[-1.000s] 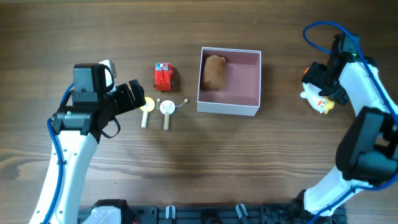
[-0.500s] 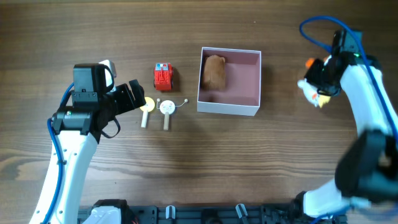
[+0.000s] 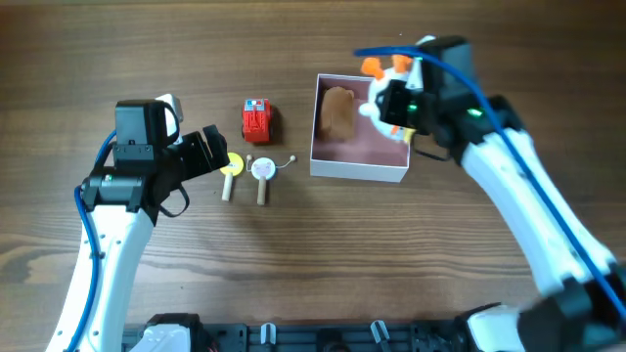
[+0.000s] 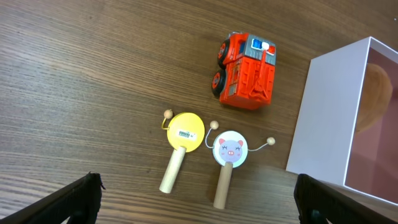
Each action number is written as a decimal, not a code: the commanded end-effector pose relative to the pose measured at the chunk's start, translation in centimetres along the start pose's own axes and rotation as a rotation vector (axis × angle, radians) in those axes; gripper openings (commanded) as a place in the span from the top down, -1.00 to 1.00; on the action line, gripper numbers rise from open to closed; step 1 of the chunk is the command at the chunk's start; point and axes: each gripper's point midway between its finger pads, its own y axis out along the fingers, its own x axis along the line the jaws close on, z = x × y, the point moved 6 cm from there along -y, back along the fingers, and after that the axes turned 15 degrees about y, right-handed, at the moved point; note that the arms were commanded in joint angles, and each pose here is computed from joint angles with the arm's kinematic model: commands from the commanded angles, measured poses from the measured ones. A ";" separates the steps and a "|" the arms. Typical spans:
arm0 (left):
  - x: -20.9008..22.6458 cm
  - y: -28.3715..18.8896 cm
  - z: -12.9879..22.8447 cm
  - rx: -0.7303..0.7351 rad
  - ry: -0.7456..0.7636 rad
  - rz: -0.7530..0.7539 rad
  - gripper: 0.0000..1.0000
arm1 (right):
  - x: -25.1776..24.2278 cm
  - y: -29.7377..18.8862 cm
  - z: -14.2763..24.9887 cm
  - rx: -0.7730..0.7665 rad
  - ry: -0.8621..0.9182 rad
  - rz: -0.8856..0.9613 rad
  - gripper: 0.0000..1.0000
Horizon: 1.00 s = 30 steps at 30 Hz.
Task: Pack container
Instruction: 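Place the white plush chicken into the box beside the brown plush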
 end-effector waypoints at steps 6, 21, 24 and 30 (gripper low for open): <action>-0.2 -0.3 -0.6 -0.019 0.003 0.000 -1.00 | -4.0 12.0 1.5 0.090 -0.137 0.164 0.57; -0.2 -0.3 -0.6 -0.019 0.003 0.000 -0.99 | -0.8 5.3 -1.8 -0.085 -0.297 0.094 -0.82; -0.2 -0.3 -0.6 -0.018 0.003 -0.001 -1.00 | 1.0 1.1 -2.5 -0.149 -0.305 0.003 -0.87; -0.2 -0.3 -0.6 -0.018 0.003 -0.001 -0.99 | 0.0 -7.8 -3.2 -0.278 -0.260 0.040 -0.96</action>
